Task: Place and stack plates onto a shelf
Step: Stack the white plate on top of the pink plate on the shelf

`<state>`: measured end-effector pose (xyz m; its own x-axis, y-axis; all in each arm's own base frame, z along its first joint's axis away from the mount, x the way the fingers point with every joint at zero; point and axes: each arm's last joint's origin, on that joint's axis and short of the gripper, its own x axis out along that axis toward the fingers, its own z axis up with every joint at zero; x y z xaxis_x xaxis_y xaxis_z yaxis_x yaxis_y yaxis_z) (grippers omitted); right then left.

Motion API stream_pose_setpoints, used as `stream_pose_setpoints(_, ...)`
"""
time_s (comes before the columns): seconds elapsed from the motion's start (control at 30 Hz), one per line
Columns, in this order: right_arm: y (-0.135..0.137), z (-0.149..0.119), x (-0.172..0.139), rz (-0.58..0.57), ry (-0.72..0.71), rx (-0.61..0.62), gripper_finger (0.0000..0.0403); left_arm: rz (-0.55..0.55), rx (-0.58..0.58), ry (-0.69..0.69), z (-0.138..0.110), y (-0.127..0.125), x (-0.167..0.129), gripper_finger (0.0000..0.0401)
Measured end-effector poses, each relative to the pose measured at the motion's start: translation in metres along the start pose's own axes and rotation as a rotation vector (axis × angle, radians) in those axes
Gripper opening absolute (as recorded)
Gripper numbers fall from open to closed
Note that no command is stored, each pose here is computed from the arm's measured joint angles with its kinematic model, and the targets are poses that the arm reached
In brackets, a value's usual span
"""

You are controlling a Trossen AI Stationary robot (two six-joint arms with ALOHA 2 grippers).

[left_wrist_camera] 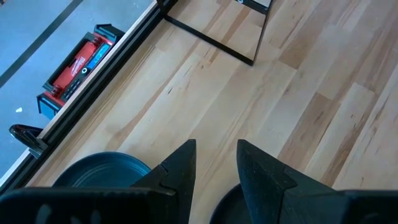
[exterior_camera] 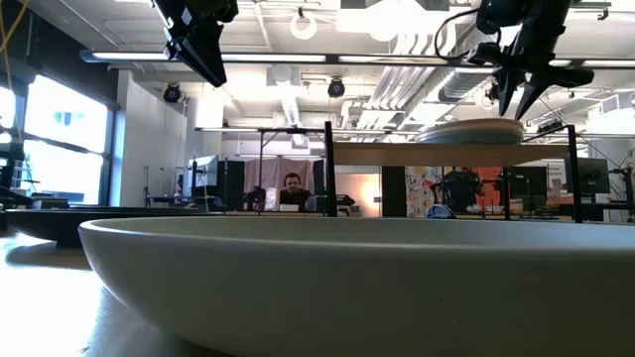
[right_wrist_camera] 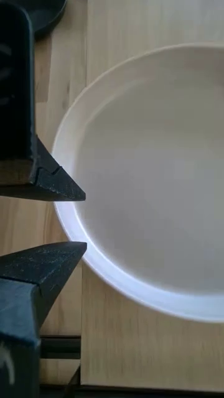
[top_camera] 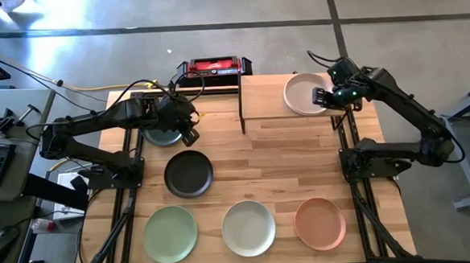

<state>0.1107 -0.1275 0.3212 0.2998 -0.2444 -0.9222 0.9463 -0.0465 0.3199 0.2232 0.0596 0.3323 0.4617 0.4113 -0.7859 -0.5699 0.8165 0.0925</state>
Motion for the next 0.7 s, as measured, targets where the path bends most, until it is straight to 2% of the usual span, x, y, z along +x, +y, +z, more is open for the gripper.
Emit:
stream_pose_setpoints(0.27, 0.001, 0.0, -0.001, 0.006, -0.017, -0.007, 0.0094, 0.0, 0.0, 0.0, 0.0, 0.0, 0.0, 0.0106)
stream_pose_setpoints(0.4, 0.008, 0.0, -0.002, 0.113, 0.0, -0.005, 0.0094, 0.0, 0.0, 0.0, 0.0, 0.0, 0.0, 0.0106)
stream_pose_setpoints(0.53, 0.025, -0.007, -0.002, 0.222, 0.011, -0.038, 0.0094, 0.0, 0.0, 0.0, 0.0, 0.0, 0.0, 0.0106)
stream_pose_setpoints(0.7, 0.054, -0.023, 0.004, 0.281, 0.0, -0.108, 0.0094, -0.001, 0.0, 0.001, 0.0, 0.0, 0.0, 0.0106)
